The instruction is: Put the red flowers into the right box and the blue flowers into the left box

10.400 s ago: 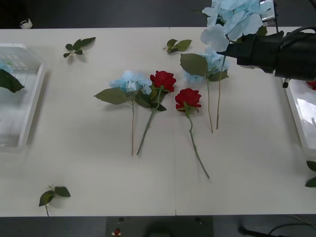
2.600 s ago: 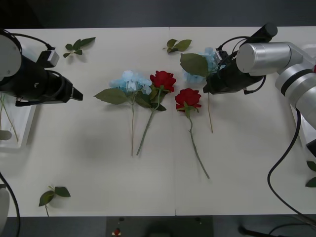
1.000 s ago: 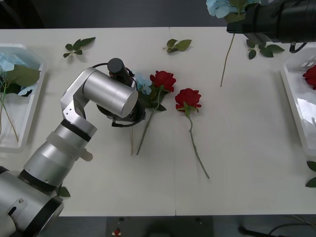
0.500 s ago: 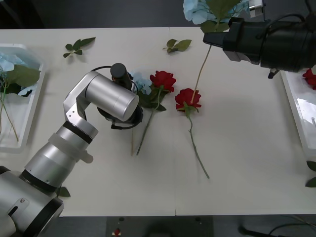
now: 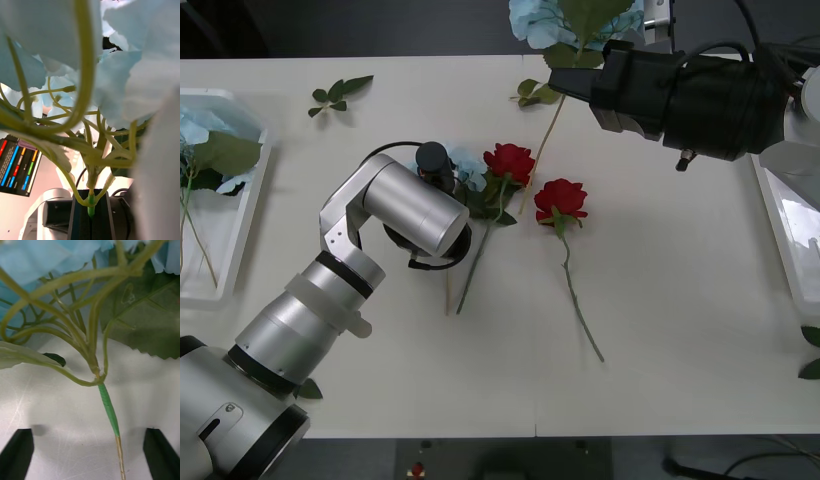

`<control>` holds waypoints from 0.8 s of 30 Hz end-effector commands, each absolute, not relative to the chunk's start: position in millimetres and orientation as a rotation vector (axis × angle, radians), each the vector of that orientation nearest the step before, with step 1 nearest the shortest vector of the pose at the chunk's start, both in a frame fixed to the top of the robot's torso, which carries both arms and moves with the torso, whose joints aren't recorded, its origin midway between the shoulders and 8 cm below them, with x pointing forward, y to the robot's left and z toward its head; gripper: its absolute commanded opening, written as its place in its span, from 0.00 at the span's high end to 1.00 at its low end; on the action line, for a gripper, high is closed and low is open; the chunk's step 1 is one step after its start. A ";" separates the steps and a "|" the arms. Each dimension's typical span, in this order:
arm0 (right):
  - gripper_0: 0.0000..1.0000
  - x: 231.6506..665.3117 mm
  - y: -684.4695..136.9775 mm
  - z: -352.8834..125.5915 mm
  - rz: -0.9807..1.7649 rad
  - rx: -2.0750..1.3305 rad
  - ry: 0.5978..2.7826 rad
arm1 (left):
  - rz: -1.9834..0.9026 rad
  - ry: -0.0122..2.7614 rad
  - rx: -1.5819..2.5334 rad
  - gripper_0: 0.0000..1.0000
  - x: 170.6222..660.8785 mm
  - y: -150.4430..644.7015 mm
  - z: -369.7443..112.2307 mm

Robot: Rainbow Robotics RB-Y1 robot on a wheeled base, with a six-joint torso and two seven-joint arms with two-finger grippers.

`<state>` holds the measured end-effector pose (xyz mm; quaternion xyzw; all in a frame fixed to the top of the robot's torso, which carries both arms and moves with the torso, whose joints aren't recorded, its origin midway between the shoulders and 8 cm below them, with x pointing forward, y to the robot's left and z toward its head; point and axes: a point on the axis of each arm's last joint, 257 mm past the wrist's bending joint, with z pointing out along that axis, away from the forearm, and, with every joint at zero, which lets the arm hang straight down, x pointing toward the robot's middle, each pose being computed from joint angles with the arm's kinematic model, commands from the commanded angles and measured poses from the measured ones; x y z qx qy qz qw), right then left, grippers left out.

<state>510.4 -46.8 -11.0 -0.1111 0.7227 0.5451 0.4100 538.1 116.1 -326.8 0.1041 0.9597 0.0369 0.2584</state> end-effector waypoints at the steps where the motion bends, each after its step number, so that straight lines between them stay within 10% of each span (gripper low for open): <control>1: 1.00 494.4 -32.0 11.1 1.376 -0.369 1.767 | 0.100 2.556 0.244 0.62 551.6 109.8 -305.4; 4: 1.00 488.8 -27.3 13.8 1.374 -0.399 1.755 | 0.101 2.556 0.246 0.99 551.6 109.8 -305.4; 24: 1.00 475.3 -7.0 8.5 1.350 -0.508 1.676 | 0.067 2.451 0.271 1.00 560.2 121.2 -238.9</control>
